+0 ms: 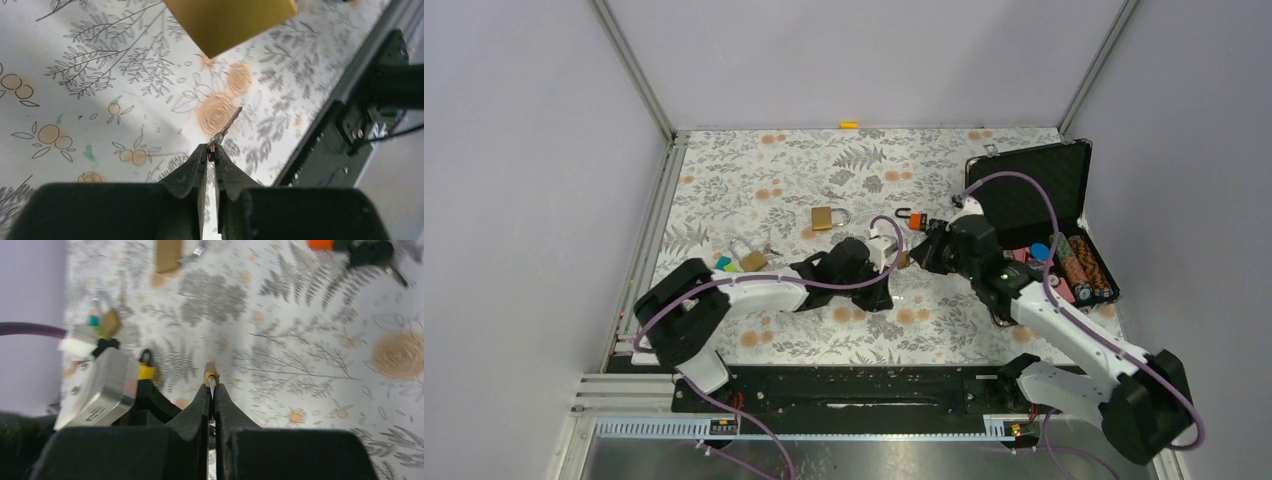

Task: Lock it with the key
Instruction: Place the lock at the center of the board.

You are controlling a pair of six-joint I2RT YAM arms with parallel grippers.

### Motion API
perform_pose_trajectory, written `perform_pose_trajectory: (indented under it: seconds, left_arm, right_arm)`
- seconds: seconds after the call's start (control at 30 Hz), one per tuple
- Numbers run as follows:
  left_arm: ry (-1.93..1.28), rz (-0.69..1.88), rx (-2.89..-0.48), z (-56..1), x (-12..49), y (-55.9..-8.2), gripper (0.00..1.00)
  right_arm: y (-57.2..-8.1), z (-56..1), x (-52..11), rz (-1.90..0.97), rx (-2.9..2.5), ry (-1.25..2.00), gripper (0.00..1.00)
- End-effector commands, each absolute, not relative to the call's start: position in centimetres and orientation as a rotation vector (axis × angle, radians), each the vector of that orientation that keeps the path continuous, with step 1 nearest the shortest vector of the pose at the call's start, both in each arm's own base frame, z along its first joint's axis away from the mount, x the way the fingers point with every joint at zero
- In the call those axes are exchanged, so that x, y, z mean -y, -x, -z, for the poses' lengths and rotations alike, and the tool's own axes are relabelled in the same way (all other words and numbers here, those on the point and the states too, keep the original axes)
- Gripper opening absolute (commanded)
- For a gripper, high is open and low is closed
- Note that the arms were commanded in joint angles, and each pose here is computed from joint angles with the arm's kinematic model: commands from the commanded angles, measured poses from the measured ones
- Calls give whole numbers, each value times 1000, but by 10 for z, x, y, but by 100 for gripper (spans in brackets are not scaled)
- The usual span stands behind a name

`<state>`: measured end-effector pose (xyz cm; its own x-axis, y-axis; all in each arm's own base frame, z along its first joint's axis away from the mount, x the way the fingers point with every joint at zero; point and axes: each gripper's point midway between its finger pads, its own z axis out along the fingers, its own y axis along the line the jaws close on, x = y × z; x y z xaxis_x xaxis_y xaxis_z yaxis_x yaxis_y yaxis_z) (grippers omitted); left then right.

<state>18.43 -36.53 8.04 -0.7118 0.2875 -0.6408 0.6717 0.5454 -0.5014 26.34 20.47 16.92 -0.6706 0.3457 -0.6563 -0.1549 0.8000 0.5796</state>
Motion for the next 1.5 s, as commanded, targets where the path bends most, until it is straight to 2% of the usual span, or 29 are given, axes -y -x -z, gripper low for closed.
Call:
perform_pose_trajectory:
  seconds: [0.0, 0.13, 0.43, 0.57, 0.63, 0.8, 1.0, 1.1, 1.27, 1.47]
  left_arm:
    - [-577, 1062, -2211, -84, 390, -216, 11]
    - [-479, 1081, -2245, -67, 394, -219, 15]
    - [-407, 1039, -2295, -44, 384, -219, 13]
    - [-399, 983, -2272, -55, 371, -221, 21]
    - [-387, 948, -2250, -64, 363, -224, 29]
    - [-334, 876, -2166, -94, 342, -231, 39]
    - [-314, 815, -2083, -131, 322, -235, 46]
    - [-286, 784, -2055, -144, 311, -237, 54]
    - [-254, 796, -2007, -163, 300, -234, 63]
    - [-235, 808, -1984, -172, 290, -229, 73]
  right_arm:
    - [-293, -141, -197, -681, -2177, -272, 0]
    - [-297, -106, -205, -683, -2249, -295, 0]
    - [-288, -52, -216, -727, -2391, -357, 0]
    - [-282, -38, -210, -679, -2448, -449, 1]
    - [-273, -28, -207, -662, -2497, -506, 9]
    - [-258, -13, -187, -572, -2510, -636, 26]
    - [-259, -32, -157, -418, -2436, -656, 60]
    - [-275, -55, -140, -305, -2347, -578, 72]
    - [-315, -102, -149, -177, -2324, -195, 80]
    - [-351, -103, -162, 35, -2436, 299, 81]
